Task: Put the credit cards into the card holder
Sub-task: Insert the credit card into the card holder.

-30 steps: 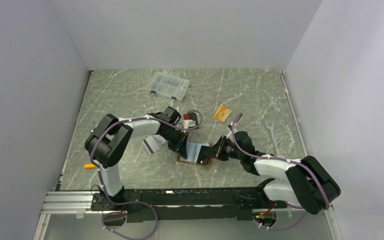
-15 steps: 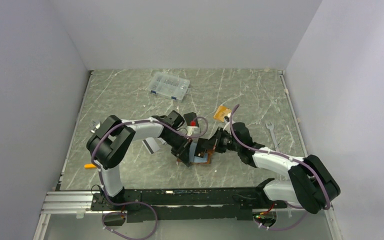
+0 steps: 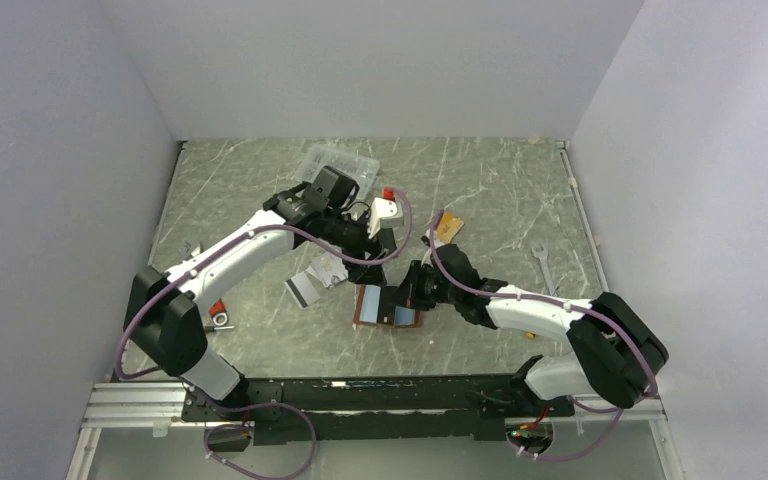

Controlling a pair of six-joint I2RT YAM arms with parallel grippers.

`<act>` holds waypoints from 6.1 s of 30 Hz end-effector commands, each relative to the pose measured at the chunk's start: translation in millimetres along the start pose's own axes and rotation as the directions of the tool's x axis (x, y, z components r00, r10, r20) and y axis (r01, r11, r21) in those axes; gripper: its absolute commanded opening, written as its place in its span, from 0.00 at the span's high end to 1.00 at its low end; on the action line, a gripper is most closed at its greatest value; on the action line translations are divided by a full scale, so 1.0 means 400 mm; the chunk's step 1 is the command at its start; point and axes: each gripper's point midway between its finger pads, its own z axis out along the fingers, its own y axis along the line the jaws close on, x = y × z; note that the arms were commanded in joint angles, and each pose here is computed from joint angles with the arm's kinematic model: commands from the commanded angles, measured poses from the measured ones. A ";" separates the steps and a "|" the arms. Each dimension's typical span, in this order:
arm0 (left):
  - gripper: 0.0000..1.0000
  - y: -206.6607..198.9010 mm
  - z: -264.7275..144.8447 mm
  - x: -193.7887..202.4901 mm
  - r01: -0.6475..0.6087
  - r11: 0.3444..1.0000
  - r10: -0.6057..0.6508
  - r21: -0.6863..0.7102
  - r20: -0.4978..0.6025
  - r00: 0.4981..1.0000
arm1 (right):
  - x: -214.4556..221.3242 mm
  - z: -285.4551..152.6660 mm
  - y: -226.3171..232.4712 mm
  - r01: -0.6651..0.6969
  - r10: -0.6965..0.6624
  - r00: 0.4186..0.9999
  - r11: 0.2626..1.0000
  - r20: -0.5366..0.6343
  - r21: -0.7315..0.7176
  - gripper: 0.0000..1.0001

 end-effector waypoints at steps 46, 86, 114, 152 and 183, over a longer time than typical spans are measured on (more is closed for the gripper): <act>0.47 0.084 0.158 0.296 -0.641 0.759 0.609 -0.114 -0.222 0.761 | -0.069 -0.024 -0.062 0.075 -0.087 0.989 0.992 0.117 0.100 1.00; 0.49 0.121 0.141 0.432 -0.860 0.493 0.797 0.134 -0.465 0.384 | -0.001 0.000 -0.130 0.079 -0.089 0.995 0.983 0.054 0.165 1.00; 0.55 0.018 0.191 0.516 -0.771 0.546 0.811 0.326 -0.435 0.391 | -0.032 -0.021 -0.124 0.117 -0.126 0.991 0.978 0.045 0.173 1.00; 0.79 0.044 0.203 0.542 -0.757 0.590 0.760 0.280 -0.508 0.405 | 0.045 -0.033 -0.170 0.079 -0.075 0.997 0.983 -0.030 0.165 0.82; 0.82 0.036 0.202 0.528 -0.737 0.621 0.740 0.267 -0.508 0.440 | 0.034 -0.078 -0.099 -0.088 0.091 0.995 0.993 -0.031 0.073 0.90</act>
